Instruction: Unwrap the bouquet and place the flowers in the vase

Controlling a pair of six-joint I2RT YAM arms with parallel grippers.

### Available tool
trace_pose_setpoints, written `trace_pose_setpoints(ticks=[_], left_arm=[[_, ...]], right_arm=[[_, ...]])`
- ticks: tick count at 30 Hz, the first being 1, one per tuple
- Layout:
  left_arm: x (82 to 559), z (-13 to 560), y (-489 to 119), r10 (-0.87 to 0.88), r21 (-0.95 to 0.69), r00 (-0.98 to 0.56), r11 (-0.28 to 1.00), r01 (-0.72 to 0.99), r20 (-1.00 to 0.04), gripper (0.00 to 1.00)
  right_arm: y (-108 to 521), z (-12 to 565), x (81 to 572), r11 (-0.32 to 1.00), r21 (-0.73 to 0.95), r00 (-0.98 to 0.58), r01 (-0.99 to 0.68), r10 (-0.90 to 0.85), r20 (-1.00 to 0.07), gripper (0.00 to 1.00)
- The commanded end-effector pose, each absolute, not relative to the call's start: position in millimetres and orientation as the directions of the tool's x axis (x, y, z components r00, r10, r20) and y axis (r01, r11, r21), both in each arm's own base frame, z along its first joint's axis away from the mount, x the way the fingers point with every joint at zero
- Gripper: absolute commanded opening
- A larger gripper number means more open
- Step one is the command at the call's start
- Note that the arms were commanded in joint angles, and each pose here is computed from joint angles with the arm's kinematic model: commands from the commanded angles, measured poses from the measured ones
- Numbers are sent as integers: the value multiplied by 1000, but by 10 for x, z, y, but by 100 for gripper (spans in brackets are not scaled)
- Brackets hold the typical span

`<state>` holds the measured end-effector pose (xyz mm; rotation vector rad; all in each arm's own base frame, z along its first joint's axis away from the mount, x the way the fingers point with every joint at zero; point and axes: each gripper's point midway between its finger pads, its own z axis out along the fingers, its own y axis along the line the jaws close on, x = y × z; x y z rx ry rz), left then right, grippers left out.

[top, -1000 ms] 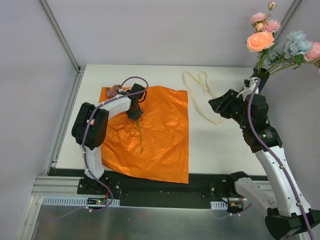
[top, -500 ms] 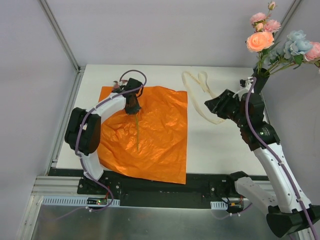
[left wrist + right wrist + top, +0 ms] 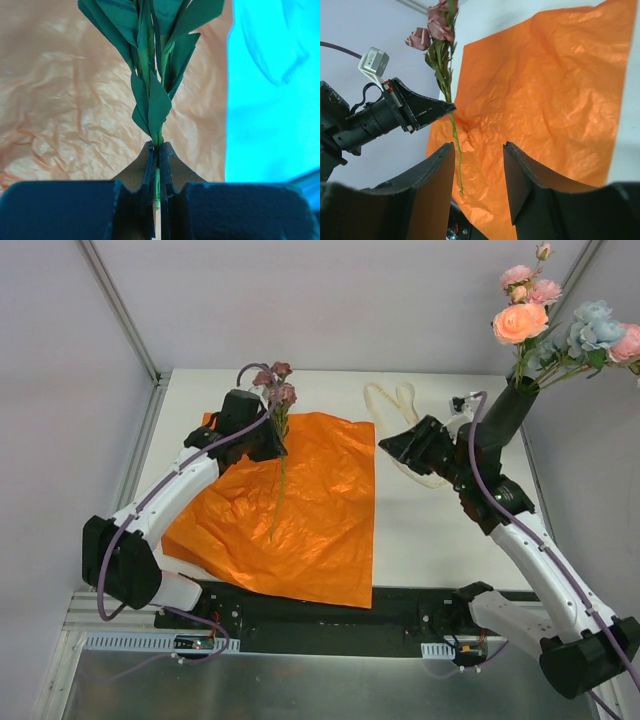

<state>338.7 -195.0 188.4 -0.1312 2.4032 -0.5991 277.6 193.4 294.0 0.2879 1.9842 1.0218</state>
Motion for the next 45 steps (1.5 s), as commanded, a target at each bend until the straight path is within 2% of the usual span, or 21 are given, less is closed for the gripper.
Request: trace_pose_setpoints(ticks=[1,7,18,32,35,40,41,43,45], left_arm=[[3018,2153,-2267,-136,-566,-797,774,286,-589,0],[2682,2416,-2446,-84,-646,-788,627,434,-610,0],[2352,2528,-2557,-35,-707,-799,489,510,-601,0],[2305,2538,-2577,-37,-714,-791,459,529,-610,0],[2300,2527,-2571,-36,-712,-790,461,530,-611,0],[2295,2491,-2550,-39,-707,-789,473,526,-613,0],[2291,2487,-2543,-39,-705,-788,476,526,-615,6],[2267,2474,-2521,-31,-698,-787,484,528,-616,19],[2245,2478,-2490,-21,-685,-781,497,533,-624,40]], right_arm=[[2307,3184,2801,532,805,-621,-263,545,-563,49],[2855,3214,2811,456,826,-675,-331,497,-546,52],[3625,3099,2836,375,852,-747,-365,429,-508,53],[3723,2867,2984,489,827,-740,-277,440,-508,51],[3737,2843,2981,494,826,-745,-272,436,-505,40],[3680,2921,3035,491,820,-698,-295,475,-536,7],[3661,2962,3060,491,815,-678,-307,488,-549,0],[3633,3033,3095,494,805,-650,-328,500,-572,0],[3611,3130,3102,507,779,-618,-370,491,-613,0]])
